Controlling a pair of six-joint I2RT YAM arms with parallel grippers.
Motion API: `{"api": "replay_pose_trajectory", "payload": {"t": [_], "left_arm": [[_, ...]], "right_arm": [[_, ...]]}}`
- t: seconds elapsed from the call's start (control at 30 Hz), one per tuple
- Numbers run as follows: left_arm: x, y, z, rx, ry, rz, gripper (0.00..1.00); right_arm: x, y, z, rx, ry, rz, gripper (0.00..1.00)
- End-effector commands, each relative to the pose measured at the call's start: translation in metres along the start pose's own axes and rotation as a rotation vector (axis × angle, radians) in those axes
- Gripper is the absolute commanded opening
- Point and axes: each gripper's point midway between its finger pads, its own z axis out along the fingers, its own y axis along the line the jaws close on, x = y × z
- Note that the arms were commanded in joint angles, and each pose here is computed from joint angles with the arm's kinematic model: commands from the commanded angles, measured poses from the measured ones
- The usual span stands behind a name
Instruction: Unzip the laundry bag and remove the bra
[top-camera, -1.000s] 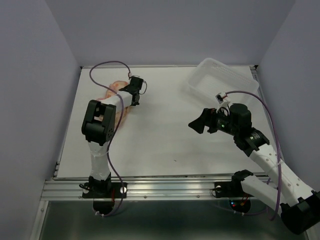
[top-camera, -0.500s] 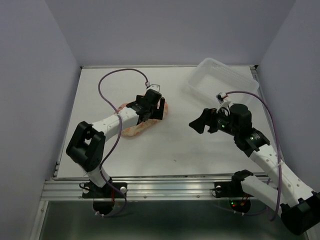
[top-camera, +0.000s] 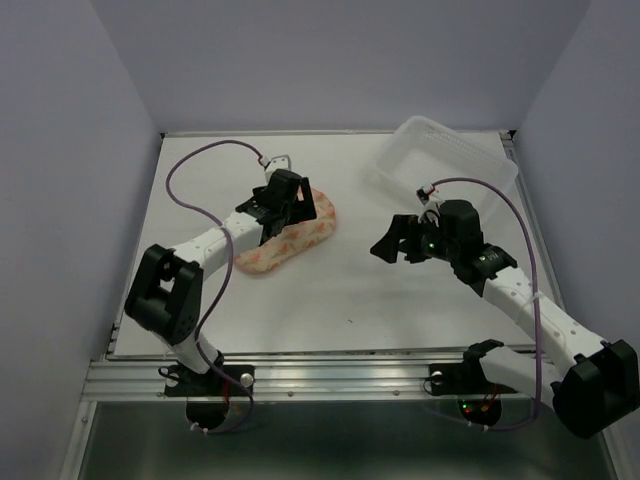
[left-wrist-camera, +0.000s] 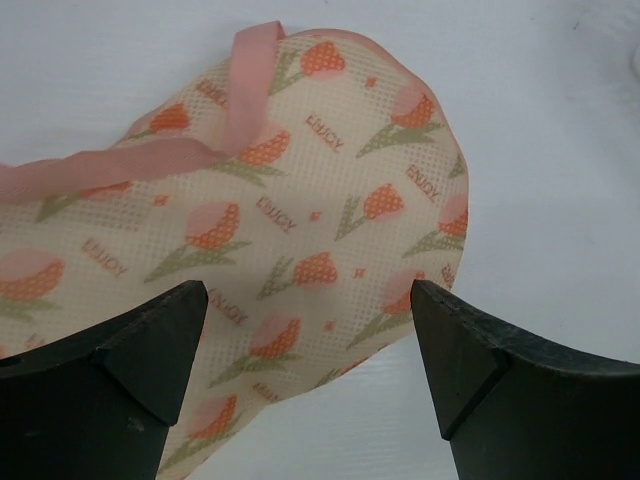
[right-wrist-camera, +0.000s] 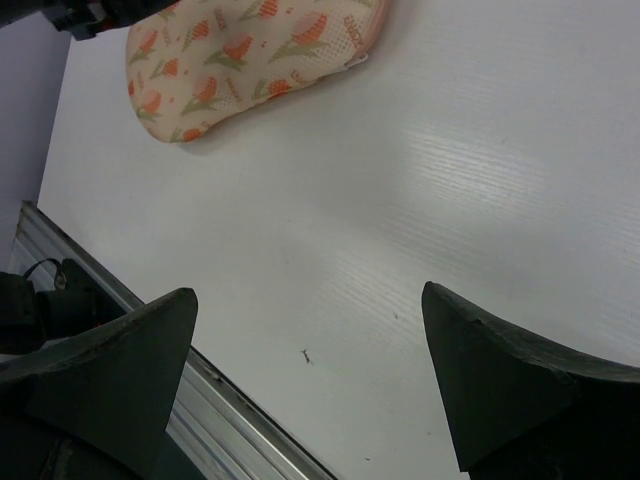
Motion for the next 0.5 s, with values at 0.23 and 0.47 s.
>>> {"api": "replay_pose_trajectory", "payload": {"t": [0.23,0.47], "left_arm": [[-0.02,-0.083,0.072,0.086,-0.004,0.086,0.88],[0.036,-0.048,0.059,-0.024,0.073,0.195,0.84]], "right_arm": [[-0.019,0.012,-0.003,-0.048,-0.1,-0.018,1.0],[-0.015,0.013,0.001,-0.072,-0.101,-0.015,1.0]]}}
